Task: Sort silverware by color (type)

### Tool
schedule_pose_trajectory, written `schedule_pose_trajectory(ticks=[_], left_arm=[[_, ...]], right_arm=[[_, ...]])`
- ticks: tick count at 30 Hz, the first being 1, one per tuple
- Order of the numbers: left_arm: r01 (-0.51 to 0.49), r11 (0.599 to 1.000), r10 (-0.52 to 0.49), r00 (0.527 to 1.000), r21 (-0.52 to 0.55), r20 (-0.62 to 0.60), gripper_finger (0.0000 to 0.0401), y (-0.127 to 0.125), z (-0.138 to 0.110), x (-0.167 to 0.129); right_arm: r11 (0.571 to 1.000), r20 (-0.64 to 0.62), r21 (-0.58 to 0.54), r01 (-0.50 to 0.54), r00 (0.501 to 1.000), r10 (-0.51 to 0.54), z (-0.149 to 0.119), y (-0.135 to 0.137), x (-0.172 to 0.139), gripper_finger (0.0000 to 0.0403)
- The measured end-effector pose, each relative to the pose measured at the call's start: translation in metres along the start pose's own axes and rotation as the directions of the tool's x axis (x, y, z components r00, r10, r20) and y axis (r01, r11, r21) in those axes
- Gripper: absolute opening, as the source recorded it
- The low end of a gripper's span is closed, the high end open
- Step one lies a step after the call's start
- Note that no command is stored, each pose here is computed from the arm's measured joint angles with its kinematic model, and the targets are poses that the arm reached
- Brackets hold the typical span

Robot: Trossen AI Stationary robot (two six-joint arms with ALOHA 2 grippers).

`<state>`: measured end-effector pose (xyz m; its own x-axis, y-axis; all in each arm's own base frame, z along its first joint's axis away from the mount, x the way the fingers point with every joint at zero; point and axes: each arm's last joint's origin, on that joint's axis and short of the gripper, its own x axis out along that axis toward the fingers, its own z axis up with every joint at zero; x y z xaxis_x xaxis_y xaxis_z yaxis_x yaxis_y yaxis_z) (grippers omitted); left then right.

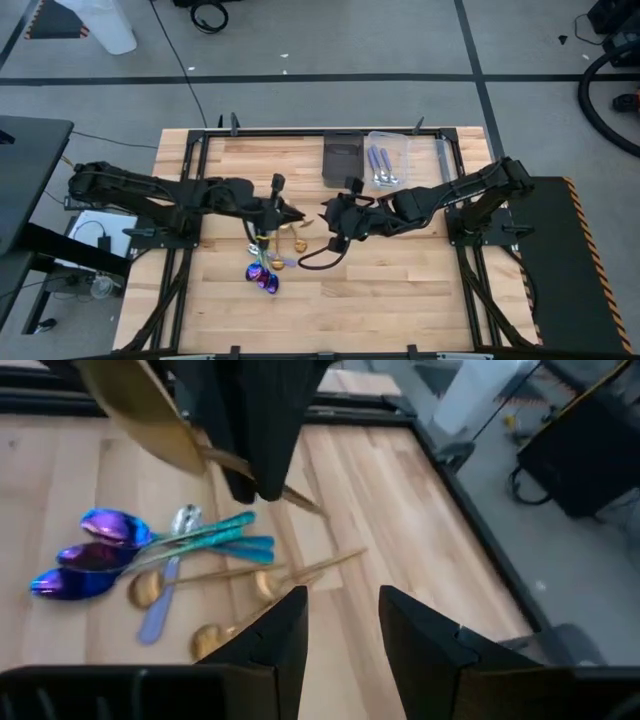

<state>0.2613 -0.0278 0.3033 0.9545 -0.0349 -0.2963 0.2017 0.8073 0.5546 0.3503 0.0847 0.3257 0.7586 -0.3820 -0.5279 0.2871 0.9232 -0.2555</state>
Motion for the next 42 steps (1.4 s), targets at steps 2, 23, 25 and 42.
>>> schedule_pose_trajectory(ticks=[2,23,25,42], left_arm=[[-0.024,1.000,0.024,0.999,0.000,0.036,0.0025,0.002,0.003,0.000],[-0.146,0.988,0.157,0.922,-0.056,0.354,0.0025,0.019,0.032,-0.010],[-0.145,0.987,0.161,0.915,-0.070,0.370,0.0025,0.020,0.034,-0.011],[-0.136,0.984,0.170,0.906,-0.113,0.388,0.0027,0.022,0.035,-0.013]], right_arm=[[1.000,0.022,-0.014,0.007,1.000,-0.006,0.002,0.000,0.000,0.0136],[0.991,0.221,-0.118,0.059,0.975,-0.032,0.025,0.001,-0.003,0.0171],[0.990,0.244,-0.129,0.065,0.969,-0.032,0.027,0.000,-0.004,0.0171],[0.986,0.297,-0.164,0.002,0.954,0.047,0.033,0.003,-0.005,0.0022]])
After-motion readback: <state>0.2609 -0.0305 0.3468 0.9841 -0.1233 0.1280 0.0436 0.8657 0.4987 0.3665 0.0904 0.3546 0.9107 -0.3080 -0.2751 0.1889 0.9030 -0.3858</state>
